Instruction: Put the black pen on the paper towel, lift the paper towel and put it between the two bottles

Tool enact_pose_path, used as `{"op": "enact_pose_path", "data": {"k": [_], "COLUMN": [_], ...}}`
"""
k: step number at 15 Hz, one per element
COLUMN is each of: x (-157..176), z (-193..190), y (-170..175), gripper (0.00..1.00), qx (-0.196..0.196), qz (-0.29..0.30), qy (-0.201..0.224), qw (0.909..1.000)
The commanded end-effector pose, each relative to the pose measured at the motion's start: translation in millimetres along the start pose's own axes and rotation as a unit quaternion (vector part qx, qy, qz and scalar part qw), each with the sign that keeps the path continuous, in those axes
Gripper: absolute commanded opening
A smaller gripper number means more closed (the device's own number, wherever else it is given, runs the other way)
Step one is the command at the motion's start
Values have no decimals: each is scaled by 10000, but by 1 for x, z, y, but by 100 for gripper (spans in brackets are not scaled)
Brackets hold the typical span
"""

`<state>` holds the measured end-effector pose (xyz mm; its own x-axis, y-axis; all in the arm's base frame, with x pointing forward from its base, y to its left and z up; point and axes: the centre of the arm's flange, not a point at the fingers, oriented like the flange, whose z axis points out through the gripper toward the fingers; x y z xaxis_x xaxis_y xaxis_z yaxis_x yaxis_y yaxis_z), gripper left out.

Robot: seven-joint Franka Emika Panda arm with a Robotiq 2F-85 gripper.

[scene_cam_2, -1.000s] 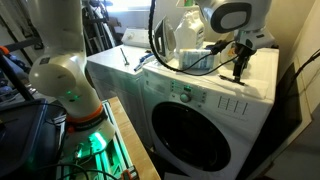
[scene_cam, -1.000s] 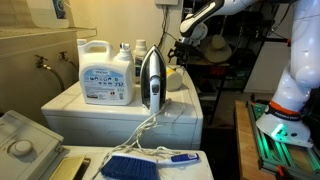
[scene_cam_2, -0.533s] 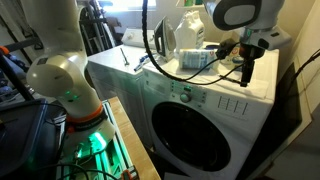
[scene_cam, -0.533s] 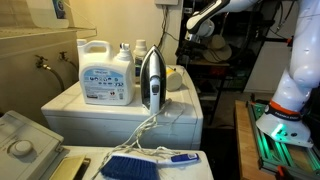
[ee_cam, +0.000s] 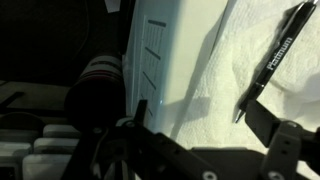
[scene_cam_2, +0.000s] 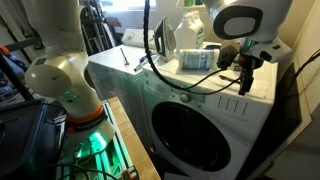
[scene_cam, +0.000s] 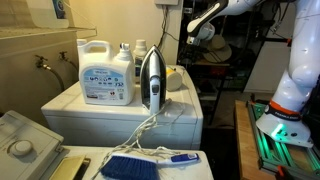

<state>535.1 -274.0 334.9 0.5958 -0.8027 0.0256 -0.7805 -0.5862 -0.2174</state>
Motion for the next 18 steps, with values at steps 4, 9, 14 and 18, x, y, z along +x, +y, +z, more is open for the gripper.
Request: {"op": "enact_pose_path", "data": {"k": [4, 9, 14, 18], "x": [-16, -21, -22, -22], "z": [17, 23, 25, 14], "y": [-16, -21, -21, -26], "gripper": [91, 49, 11, 6], "qx": [362, 414, 411, 461], "qz": [93, 143, 146, 100], "qy": [-570, -661, -683, -576], "qw": [9977, 9969, 9967, 9972]}}
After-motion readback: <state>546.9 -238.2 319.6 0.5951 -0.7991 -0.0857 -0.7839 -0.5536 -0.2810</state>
